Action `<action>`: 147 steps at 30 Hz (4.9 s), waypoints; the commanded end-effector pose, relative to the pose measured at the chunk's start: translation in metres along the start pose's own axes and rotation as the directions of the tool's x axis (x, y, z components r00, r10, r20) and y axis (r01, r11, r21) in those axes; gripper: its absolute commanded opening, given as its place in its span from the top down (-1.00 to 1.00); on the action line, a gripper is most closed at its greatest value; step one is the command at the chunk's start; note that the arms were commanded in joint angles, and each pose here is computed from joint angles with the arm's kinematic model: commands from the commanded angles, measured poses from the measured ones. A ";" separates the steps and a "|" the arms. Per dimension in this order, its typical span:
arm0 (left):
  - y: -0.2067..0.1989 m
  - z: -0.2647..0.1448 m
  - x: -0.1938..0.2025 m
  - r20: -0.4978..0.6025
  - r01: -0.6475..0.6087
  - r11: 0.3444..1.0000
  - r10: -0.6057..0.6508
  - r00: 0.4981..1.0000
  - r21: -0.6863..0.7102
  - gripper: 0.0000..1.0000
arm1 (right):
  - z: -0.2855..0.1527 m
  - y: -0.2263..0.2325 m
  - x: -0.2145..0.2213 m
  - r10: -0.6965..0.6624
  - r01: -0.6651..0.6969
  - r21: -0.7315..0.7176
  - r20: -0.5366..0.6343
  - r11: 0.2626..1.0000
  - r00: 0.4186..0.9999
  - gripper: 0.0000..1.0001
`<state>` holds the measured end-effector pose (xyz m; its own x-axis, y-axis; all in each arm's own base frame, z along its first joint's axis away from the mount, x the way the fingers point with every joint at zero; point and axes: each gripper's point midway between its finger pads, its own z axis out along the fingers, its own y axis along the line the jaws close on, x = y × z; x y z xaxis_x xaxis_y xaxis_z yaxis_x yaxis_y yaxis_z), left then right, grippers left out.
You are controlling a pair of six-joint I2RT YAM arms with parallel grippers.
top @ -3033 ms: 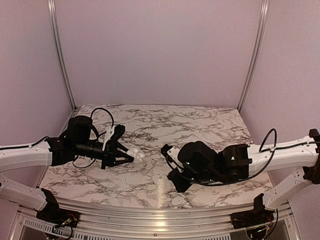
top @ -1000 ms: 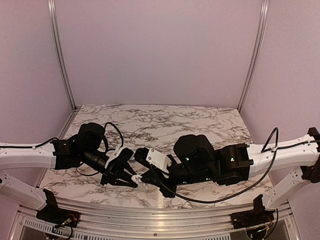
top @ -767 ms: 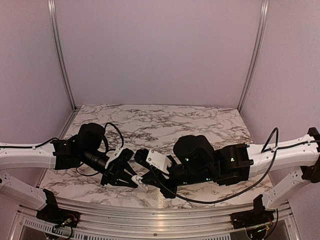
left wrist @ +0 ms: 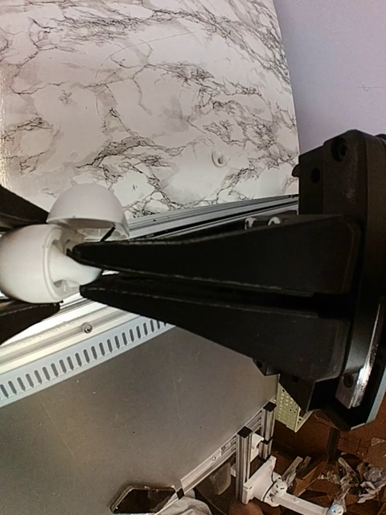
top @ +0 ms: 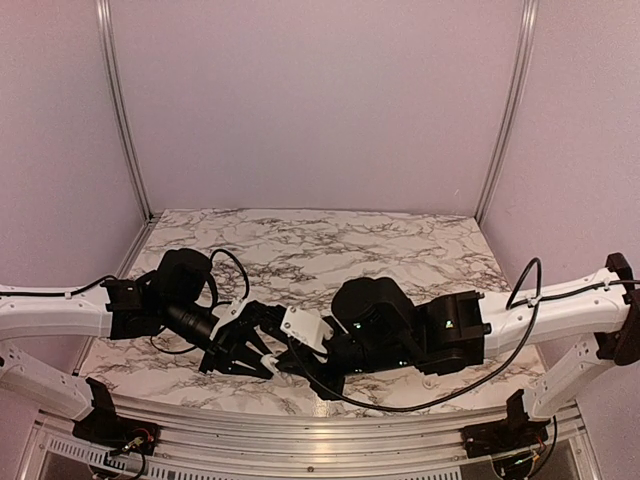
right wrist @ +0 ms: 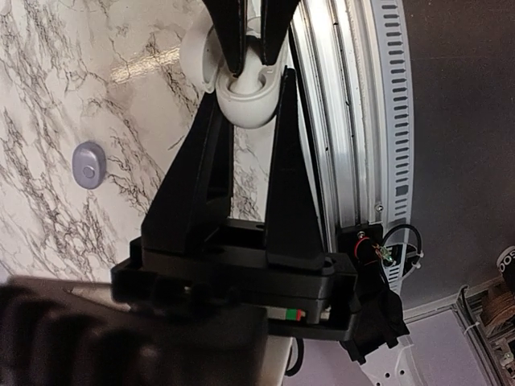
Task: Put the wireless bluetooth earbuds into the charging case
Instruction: Insert the left earbud into the left side groove of the charging case, then pick up the right earbud from the center of the board, then place the right earbud at the center of the board.
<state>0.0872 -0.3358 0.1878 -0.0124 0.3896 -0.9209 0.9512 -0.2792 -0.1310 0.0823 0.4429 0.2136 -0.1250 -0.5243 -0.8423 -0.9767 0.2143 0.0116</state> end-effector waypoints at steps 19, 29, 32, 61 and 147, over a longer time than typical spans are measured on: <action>-0.008 -0.004 -0.032 0.084 -0.122 0.992 0.120 0.989 0.016 1.00 | -0.014 -0.009 -0.031 0.051 -0.061 0.124 0.082 0.990 0.995 0.61; -0.007 -0.004 -0.032 0.081 -0.119 0.993 0.118 0.990 0.007 1.00 | -0.038 0.002 -0.050 0.028 -0.047 0.207 0.095 0.977 0.995 0.41; -0.006 -0.005 -0.032 0.081 -0.119 0.993 0.118 0.990 0.003 1.00 | -0.045 -0.005 -0.050 0.044 -0.069 0.237 0.107 0.969 0.993 0.47; 0.016 -0.010 -0.036 0.085 -0.066 0.989 0.078 0.993 -0.135 1.00 | -0.113 -0.117 0.211 0.767 -0.465 0.742 -0.101 0.483 0.634 0.06; 0.046 -0.026 -0.029 0.043 -0.051 0.933 0.071 0.997 -0.356 1.00 | 0.055 -0.107 0.159 0.789 -0.767 0.192 -0.089 0.612 0.608 1.00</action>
<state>0.1377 -0.3389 0.2104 0.0199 0.3554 -0.9345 0.9993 0.0233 0.0301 0.1578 0.3720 0.0389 -0.8454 -0.2972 -0.4438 -0.5072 0.7072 0.4925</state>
